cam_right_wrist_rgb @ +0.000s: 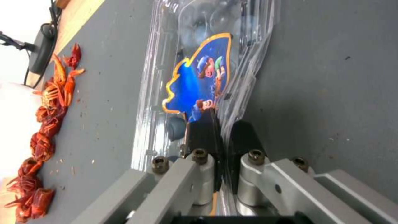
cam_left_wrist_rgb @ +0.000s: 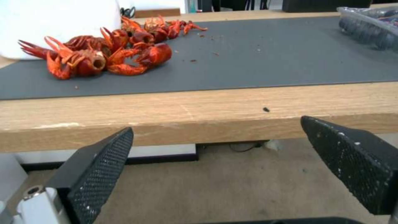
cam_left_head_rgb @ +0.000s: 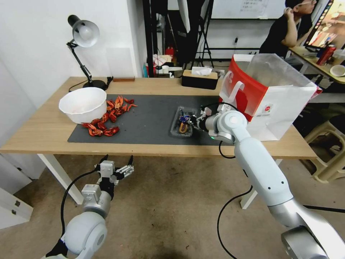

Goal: Close the takeout container lid, then place the container into the takeout bag.

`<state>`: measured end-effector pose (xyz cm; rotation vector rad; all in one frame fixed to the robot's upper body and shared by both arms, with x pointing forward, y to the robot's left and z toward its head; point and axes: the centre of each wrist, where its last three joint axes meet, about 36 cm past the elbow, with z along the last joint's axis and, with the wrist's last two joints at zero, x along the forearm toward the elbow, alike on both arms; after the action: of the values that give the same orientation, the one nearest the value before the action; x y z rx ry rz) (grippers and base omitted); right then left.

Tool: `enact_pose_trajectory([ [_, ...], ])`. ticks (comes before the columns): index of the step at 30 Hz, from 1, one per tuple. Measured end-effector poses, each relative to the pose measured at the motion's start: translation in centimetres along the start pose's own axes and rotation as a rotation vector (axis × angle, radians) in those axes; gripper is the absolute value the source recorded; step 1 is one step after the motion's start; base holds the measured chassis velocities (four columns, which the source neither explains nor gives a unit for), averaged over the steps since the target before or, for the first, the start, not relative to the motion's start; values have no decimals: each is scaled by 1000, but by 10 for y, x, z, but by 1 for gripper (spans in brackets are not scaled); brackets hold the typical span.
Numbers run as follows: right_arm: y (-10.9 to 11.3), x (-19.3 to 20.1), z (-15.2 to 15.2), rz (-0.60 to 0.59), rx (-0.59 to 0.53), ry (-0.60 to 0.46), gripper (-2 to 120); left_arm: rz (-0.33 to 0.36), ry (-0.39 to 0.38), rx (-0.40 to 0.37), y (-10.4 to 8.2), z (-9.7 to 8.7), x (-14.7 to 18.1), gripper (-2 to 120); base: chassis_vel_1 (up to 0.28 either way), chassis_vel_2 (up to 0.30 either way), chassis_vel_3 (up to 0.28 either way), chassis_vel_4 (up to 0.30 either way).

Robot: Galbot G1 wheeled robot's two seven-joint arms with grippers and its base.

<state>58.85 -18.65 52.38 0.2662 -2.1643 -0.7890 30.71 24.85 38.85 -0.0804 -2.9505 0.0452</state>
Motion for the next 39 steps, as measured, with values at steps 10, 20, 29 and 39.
enact_pose_trajectory([
  [10, 4, 9, 0, -71, 9, -24, 0, -7, 0, 14, -2, 8, 0, 100, 0, 0, 0, 0],
  [20, 47, 50, -10, -254, 188, -253, 0, -15, -1, 31, -5, 12, 6, 100, 0, 0, 0, 0],
  [29, 76, 109, -55, -154, 458, -785, 0, -24, -4, 48, -8, 15, 10, 100, 0, 0, 0, 0],
  [39, 62, 183, -98, 138, 385, -939, 0, -23, -10, 59, -11, 14, 11, 100, 0, 0, 0, 0],
])
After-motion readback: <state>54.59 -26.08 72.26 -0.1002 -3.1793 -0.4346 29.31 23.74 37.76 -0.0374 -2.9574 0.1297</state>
